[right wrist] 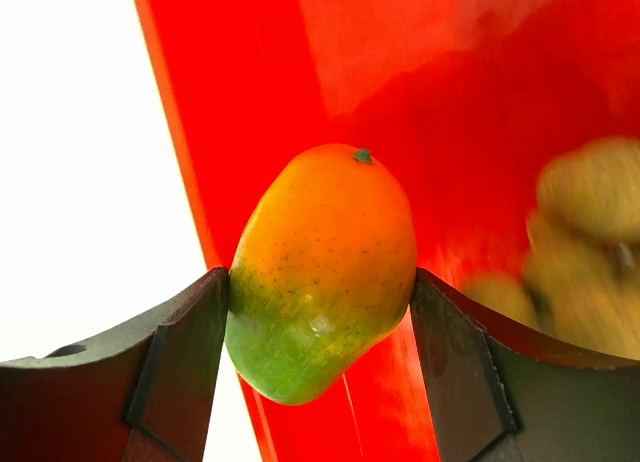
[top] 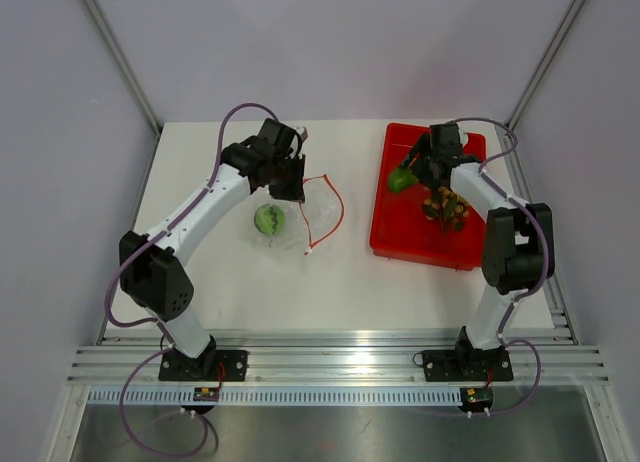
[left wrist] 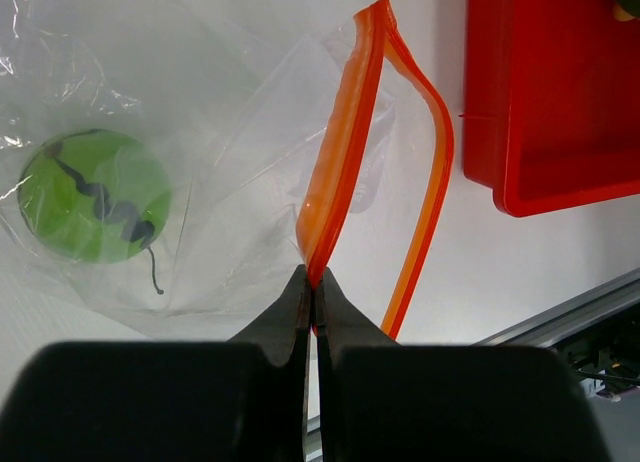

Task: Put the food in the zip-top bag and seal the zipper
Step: Pick up the fake fruit from the bin, then place the fake fruit in the zipper food storage bag.

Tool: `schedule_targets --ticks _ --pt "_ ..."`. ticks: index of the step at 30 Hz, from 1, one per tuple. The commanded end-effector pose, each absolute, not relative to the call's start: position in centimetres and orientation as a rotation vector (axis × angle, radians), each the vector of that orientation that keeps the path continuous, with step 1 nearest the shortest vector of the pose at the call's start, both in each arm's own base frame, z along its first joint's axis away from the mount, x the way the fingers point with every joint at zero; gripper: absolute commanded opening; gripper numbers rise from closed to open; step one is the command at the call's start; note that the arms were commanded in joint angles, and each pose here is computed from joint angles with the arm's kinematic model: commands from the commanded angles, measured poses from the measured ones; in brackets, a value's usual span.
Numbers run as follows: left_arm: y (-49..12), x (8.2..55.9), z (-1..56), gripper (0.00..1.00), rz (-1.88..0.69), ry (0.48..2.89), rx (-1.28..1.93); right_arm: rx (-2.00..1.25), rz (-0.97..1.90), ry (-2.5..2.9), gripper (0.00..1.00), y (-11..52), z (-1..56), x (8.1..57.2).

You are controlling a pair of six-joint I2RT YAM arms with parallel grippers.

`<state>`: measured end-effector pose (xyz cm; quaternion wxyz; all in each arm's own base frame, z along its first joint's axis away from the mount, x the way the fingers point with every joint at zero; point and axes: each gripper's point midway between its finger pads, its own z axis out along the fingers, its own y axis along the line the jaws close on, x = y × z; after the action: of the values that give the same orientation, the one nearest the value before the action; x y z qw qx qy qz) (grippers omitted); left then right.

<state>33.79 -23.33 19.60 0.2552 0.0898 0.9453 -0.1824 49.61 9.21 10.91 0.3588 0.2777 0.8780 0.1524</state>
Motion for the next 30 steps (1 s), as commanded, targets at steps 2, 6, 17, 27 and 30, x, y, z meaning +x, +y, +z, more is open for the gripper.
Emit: schedule_targets --ticks 2,6,17,27,30 --pt "-26.3 34.9 21.4 0.00 -0.569 2.505 0.272 0.614 0.404 2.174 0.35 9.1 16.1 47.0" --pt "-28.1 35.2 20.7 0.00 -0.583 2.538 0.286 0.599 0.353 2.174 0.35 7.9 16.3 44.2" --pt "-31.4 35.4 21.5 0.00 -0.719 2.523 0.336 0.478 0.449 2.065 0.35 9.2 22.9 36.9" --pt "-31.9 35.0 22.6 0.00 -0.765 2.516 0.385 0.324 0.587 2.087 0.35 19.5 24.0 35.5" --pt "-31.9 34.5 23.2 0.00 -0.789 2.502 0.396 0.304 0.599 2.124 0.35 22.1 22.2 36.3"
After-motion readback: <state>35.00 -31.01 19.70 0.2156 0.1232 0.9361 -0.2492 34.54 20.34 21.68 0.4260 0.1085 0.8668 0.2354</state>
